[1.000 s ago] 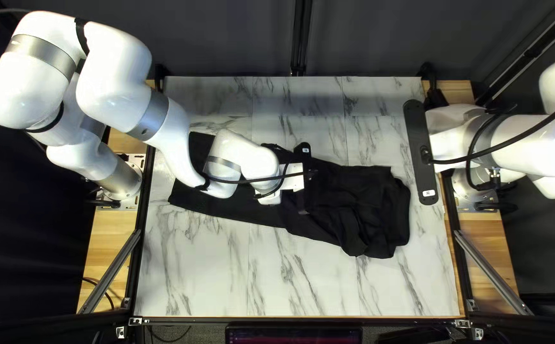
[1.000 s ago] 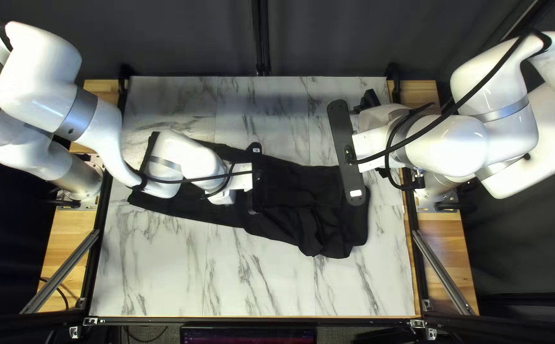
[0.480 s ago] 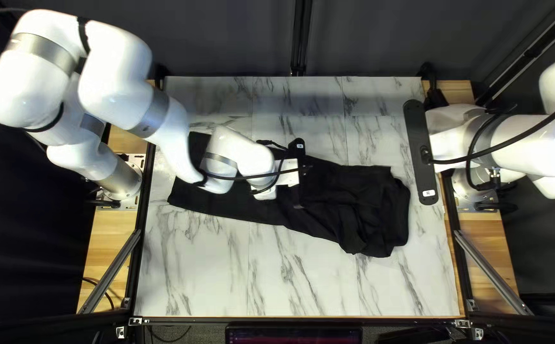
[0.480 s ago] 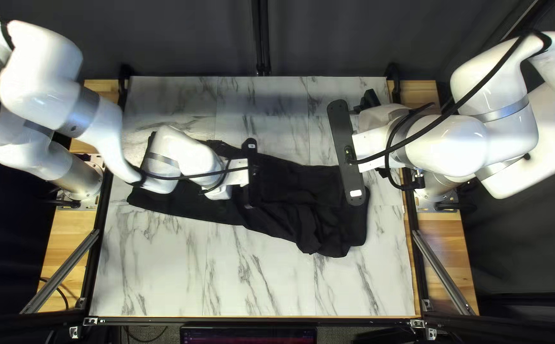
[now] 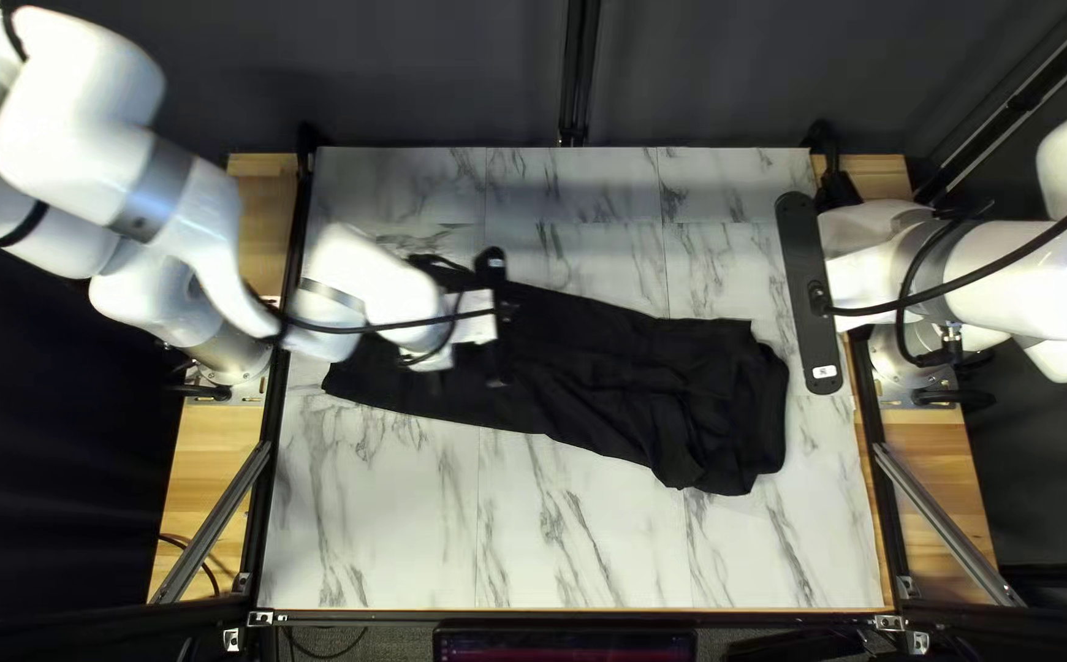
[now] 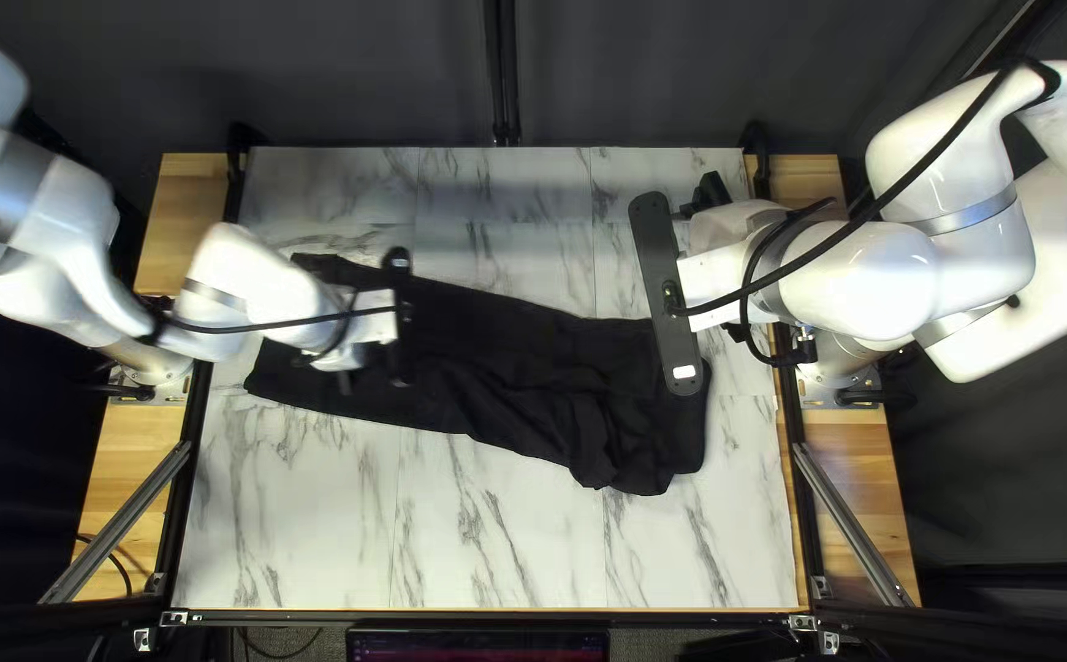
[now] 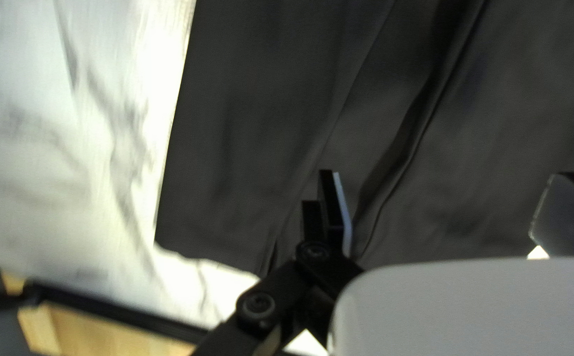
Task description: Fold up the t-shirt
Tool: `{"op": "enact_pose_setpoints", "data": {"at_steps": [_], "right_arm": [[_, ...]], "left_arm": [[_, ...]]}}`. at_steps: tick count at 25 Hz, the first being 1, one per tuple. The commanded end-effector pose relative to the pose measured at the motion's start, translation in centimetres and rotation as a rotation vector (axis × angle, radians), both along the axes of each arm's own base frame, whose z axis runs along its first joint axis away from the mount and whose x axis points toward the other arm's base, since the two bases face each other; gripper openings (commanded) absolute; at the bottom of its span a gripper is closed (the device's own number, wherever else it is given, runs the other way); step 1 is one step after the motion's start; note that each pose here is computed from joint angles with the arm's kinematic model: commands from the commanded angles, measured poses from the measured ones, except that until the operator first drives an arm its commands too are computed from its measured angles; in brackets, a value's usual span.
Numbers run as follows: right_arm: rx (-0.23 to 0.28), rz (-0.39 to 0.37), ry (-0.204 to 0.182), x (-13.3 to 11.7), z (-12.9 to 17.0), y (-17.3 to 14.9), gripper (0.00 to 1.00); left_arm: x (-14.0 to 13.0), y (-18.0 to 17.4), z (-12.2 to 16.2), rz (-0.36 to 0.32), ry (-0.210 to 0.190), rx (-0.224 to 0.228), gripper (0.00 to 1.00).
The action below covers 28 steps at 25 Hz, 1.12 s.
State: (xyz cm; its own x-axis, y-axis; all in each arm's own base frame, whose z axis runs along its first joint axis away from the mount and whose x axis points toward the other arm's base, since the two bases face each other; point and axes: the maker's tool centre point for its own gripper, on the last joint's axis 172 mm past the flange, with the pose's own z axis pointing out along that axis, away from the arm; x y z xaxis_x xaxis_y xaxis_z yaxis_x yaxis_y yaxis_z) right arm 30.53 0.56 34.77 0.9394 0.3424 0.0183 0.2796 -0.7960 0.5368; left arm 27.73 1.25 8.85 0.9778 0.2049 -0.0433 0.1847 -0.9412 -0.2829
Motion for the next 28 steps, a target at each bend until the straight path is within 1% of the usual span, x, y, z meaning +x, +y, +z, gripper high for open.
{"op": "enact_pose_setpoints", "data": {"at_steps": [1, 2, 3, 4, 12, 16, 18, 23, 28], "right_arm": [[0.0, 0.0, 0.0, 0.0, 0.0, 0.0, 1.0], [0.0, 0.0, 0.0, 0.0, 0.0, 0.0, 1.0], [0.0, 0.0, 0.0, 0.0, 0.0, 0.0, 1.0], [0.0, 0.0, 0.0, 0.0, 0.0, 0.0, 1.0], [0.0, 0.0, 0.0, 0.0, 0.0, 0.0, 1.0], [0.0, 0.0, 0.0, 0.0, 0.0, 0.0, 1.0], [0.0, 0.0, 0.0, 0.0, 0.0, 0.0, 1.0], [0.0, 0.0, 0.0, 0.0, 0.0, 0.0, 1.0], [0.0, 0.0, 0.0, 0.0, 0.0, 0.0, 1.0]], "left_arm": [[-0.8, 1.2, -1.4, -0.021, 0.03, 0.027, 1.0], [-0.9, 1.3, -1.6, -0.036, 0.041, 0.037, 1.0], [-0.9, 1.8, -2.1, -0.053, 0.08, 0.058, 1.0], [-1.0, 1.9, -2.1, -0.052, 0.092, 0.062, 1.0], [-1.0, 1.6, -2.2, -0.048, 0.089, 0.058, 1.0], [-1.0, 3.1, -2.8, -0.083, 0.074, 0.085, 1.0], [-1.1, 4.2, -3.1, -0.093, 0.074, 0.097, 1.0], [-1.4, 6.0, -4.1, -0.112, 0.097, 0.118, 1.0], [-1.9, 6.4, -5.6, -0.12, 0.115, 0.119, 1.0]]}}
